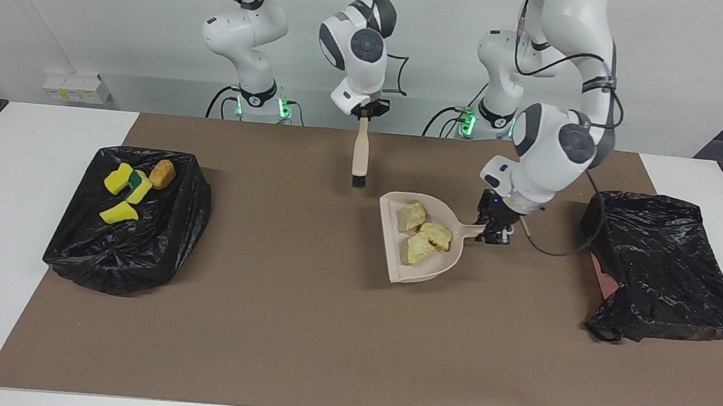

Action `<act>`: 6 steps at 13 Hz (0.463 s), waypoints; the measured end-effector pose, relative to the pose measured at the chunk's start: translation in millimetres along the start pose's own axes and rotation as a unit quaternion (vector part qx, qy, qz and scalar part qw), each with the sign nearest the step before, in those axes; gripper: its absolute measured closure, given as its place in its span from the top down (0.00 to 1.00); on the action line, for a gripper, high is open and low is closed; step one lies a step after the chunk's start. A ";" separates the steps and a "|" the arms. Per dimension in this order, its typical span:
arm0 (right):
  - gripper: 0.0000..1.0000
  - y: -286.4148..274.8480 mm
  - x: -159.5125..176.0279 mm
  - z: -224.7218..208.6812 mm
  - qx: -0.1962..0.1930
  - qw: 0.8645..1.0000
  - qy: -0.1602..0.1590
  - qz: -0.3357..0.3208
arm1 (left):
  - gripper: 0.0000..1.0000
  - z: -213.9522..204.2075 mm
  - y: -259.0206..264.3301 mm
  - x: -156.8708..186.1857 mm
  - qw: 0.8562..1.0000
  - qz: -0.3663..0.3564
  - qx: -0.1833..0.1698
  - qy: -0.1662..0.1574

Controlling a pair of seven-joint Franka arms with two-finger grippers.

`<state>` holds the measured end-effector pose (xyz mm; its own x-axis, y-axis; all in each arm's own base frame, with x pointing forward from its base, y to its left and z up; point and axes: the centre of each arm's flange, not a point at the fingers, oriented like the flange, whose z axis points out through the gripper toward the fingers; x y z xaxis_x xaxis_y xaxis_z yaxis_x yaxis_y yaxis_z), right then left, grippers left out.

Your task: Sweep and dump trash in bin

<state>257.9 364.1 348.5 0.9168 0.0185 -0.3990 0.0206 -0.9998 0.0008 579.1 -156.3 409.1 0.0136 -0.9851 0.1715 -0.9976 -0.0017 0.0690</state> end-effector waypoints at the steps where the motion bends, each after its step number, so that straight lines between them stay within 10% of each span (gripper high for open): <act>1: 0.26 -5.8 -2.8 13.9 -0.007 1.000 -0.003 -0.007 | 0.31 -23.7 -11.4 -11.8 1.000 0.011 0.001 -0.003; 6: 0.26 -1.6 -1.3 29.2 -0.019 1.000 -0.013 -0.004 | 0.31 -102.8 -27.8 -88.6 0.999 -0.015 -0.019 -0.046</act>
<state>245.0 365.5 322.3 0.9059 0.0257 -0.4227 0.0437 -0.9985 0.0328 612.5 -51.3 493.1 0.0359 -0.9964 0.0772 -0.9935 -0.0272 0.1105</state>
